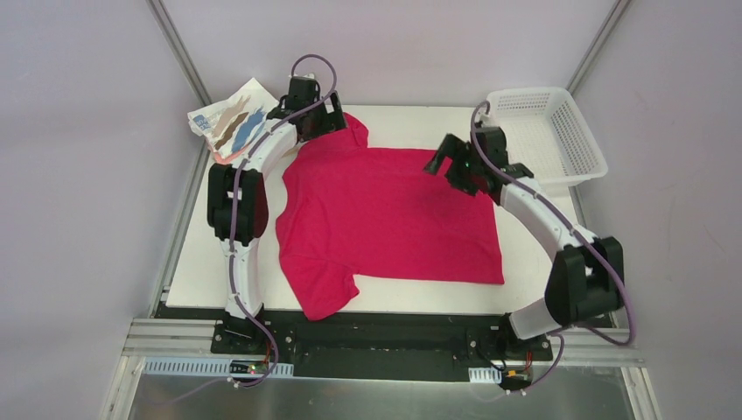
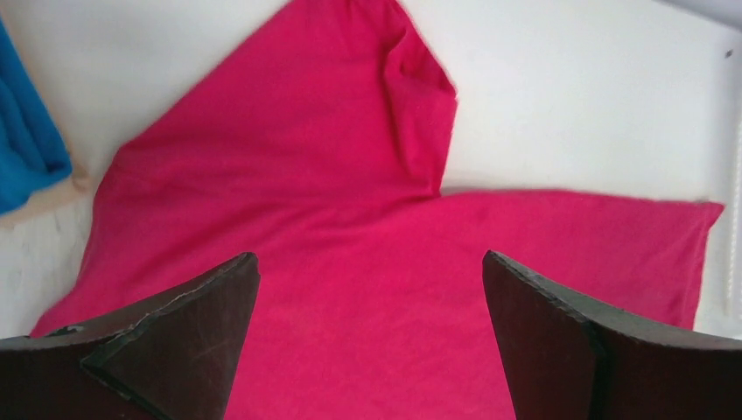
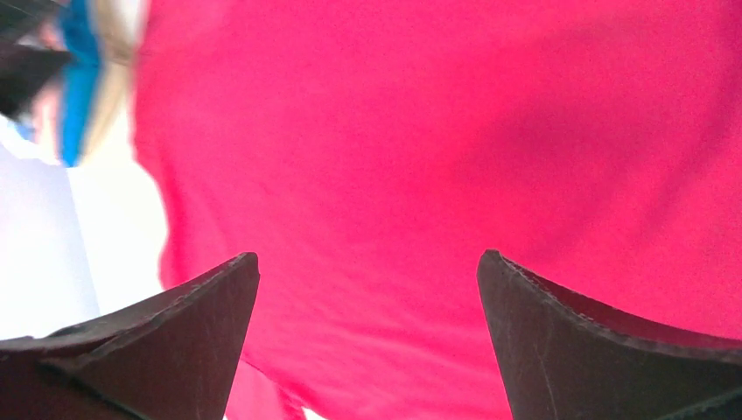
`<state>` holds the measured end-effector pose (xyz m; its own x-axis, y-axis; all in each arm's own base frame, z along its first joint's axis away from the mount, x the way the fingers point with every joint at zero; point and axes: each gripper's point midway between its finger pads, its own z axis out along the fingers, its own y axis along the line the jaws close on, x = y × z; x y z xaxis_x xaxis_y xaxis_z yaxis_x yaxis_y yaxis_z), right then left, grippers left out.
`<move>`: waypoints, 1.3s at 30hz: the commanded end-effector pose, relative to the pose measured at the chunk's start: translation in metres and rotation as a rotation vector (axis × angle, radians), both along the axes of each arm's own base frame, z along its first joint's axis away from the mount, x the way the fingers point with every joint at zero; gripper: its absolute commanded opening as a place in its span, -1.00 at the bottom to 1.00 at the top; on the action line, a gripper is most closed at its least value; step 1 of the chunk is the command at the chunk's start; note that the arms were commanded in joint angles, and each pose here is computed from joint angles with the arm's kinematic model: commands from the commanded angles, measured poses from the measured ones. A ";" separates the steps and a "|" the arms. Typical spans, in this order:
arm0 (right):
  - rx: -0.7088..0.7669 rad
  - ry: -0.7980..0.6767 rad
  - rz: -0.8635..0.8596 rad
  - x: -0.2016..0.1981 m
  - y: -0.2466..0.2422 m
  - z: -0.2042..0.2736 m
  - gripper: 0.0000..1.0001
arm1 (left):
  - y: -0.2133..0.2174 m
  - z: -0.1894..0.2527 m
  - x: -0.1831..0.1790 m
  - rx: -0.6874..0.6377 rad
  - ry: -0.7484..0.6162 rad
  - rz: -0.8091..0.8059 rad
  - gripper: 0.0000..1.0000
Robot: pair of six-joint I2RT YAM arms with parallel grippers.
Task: Fold and stack the t-shirts
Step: Flatten out the tshirt
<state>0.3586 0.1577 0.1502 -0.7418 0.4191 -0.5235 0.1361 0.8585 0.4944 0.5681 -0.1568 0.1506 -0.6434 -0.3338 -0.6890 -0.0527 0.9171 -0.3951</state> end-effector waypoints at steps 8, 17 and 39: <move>0.286 -0.243 0.207 0.161 0.158 0.056 0.99 | 0.046 -0.049 -0.030 0.021 0.123 0.129 0.98; 0.401 -0.296 0.158 0.242 0.244 0.023 0.99 | 0.065 -0.080 -0.038 0.025 0.176 0.177 0.98; 0.148 -0.391 -0.068 0.293 0.202 -0.054 0.99 | 0.089 -0.116 -0.062 0.049 0.252 0.262 0.98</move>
